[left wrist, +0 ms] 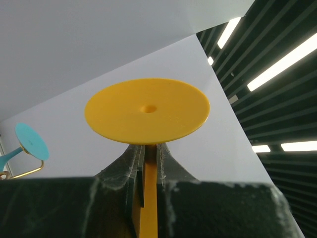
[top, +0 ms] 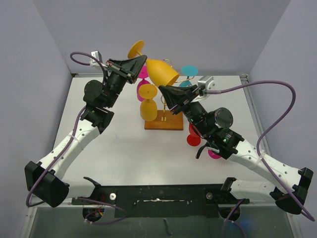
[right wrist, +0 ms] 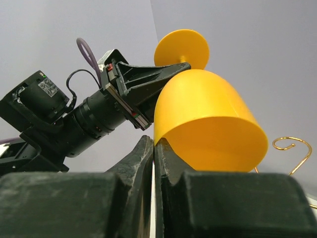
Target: Place the wine glass upside down on the wine glass rack
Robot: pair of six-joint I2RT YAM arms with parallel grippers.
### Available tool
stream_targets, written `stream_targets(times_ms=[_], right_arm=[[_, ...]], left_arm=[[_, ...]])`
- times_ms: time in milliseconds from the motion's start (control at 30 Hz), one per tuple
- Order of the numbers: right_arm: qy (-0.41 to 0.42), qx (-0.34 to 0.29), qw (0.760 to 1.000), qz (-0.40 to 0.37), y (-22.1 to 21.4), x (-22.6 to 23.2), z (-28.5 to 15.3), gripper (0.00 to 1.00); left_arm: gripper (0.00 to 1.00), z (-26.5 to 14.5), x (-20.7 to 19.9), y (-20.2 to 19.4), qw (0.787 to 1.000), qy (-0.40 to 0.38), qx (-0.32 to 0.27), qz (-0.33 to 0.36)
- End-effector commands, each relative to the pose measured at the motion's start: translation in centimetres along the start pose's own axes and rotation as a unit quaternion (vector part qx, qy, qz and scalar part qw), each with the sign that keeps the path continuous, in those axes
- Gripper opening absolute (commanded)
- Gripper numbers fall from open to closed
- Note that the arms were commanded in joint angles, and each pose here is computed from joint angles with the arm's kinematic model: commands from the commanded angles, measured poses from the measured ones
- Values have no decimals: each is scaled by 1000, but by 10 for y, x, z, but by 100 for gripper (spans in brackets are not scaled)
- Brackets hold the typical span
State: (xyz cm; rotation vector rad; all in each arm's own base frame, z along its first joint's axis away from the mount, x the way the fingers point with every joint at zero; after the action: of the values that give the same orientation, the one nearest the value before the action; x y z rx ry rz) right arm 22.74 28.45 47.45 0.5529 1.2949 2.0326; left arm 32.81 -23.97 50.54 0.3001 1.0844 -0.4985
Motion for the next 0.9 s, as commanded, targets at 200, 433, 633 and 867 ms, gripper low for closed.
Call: stream_targets(times_ms=[200, 433, 633, 867], right_arm=[[-15, -23, 998, 56, 36, -3, -9, 19], [-35, 64, 997, 30, 38, -18, -32, 52], [-7, 126, 991, 40, 43, -11, -50, 62], [22, 87, 992, 89, 75, 0, -53, 63]], left_arm=[[0, -2, -31, 5, 998, -44, -7, 48], [0, -18, -30, 11, 991, -20, -16, 130], [0, -33, -45, -2, 971, -38, 32, 232], [0, -45, -55, -37, 934, -98, 147, 312]])
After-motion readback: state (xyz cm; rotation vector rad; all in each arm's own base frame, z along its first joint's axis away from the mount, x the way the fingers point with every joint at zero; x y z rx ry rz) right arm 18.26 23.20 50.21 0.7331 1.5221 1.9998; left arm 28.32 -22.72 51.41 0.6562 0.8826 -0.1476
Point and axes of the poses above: each gripper's point midway between its finger pads, its own z axis out along the fingers, its own x axis along the line the jaws close on, y = z × x, the point moved 2 cm from there along -z, back along the fingers, and after that the axes turned 11 degrees about -z, right-handed, at the moved point
